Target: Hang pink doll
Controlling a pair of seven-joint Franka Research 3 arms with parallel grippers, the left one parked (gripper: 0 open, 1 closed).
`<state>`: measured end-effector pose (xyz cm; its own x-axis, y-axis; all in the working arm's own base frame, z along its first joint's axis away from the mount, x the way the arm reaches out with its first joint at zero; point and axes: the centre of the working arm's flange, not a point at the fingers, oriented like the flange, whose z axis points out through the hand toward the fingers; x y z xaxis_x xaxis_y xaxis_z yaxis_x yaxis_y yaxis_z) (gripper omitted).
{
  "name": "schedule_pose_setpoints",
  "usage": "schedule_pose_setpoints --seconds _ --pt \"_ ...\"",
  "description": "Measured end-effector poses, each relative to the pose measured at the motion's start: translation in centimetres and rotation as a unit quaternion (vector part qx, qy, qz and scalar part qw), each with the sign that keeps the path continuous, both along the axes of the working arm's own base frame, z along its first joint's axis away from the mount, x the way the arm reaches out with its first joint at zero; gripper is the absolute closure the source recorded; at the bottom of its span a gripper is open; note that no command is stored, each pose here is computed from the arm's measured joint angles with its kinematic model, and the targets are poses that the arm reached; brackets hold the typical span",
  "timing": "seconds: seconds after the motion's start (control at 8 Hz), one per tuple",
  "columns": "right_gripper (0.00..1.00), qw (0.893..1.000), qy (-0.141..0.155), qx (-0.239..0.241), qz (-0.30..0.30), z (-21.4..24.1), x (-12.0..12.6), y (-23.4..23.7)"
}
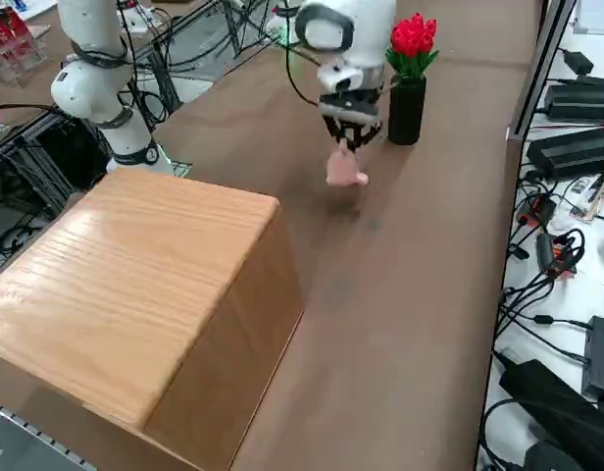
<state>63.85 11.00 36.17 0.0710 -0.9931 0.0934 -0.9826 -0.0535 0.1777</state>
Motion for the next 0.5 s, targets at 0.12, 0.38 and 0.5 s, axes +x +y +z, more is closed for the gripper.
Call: schedule_pose_setpoints --seconds 0.12,0.38,0.5 --pt "0.96 0.999 0.011 -0.032 -0.004 3.4 0.3 -1.7" --pt "0.96 0.997 0.014 -0.068 -0.035 8.0 0.4 -7.8" --pt "0.96 0.997 0.008 -0.061 -0.035 10.3 0.0 -11.7"
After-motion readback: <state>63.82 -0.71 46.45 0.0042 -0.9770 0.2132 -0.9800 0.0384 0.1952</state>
